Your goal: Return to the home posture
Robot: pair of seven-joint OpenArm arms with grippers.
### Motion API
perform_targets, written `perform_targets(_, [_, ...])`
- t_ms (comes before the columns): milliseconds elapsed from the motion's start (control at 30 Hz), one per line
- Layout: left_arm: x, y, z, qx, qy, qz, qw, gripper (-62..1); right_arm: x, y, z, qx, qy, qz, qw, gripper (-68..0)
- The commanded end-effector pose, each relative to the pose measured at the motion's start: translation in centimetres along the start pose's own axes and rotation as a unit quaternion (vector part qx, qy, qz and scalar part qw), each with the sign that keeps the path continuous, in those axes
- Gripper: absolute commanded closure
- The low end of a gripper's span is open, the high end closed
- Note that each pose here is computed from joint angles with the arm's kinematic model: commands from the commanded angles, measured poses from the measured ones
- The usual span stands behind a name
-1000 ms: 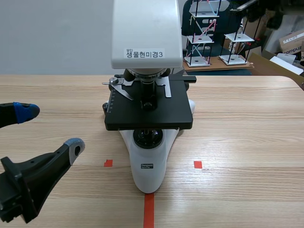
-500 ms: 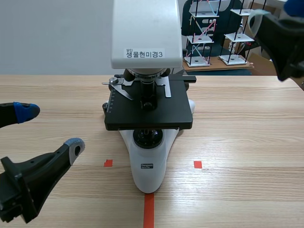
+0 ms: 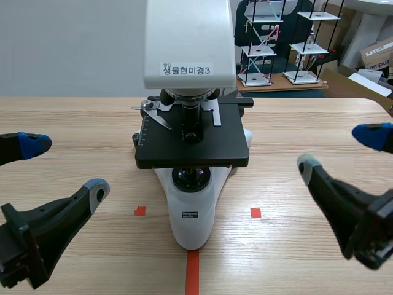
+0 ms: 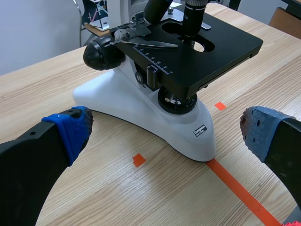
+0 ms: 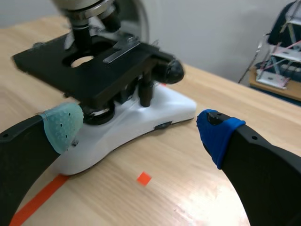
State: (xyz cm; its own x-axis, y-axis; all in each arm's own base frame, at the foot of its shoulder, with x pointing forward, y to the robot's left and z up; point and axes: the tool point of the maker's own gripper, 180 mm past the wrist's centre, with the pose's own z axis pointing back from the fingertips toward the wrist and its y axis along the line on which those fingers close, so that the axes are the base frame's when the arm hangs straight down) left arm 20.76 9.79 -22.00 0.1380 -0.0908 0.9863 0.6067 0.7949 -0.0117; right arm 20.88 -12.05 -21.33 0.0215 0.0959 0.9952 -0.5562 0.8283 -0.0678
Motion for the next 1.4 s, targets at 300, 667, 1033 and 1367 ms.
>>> perform_targets(300, [0.5, -0.2, 0.0, -0.002, -0.011, 0.005, 0.9999, -62.3, 0.1, 1.7, -0.6, 0.028, -0.005, 0.009, 0.9996, -53.4])
perform_targets(667, [0.5, -0.2, 0.0, -0.002, -0.011, 0.005, 0.9999, -62.3, 0.0, 1.7, -0.7, 0.028, -0.004, 0.008, 0.9996, -53.4])
perform_targets(1033, [0.5, -0.2, 0.0, -0.002, -0.011, 0.005, 0.9999, -62.3, 0.0, 1.7, -0.7, 0.028, -0.004, 0.008, 0.9996, -53.4])
perform_targets(1367, [0.5, -0.2, 0.0, -0.002, -0.011, 0.005, 0.9999, -62.3, 0.0, 1.7, -0.7, 0.028, -0.004, 0.008, 0.9996, -53.4])
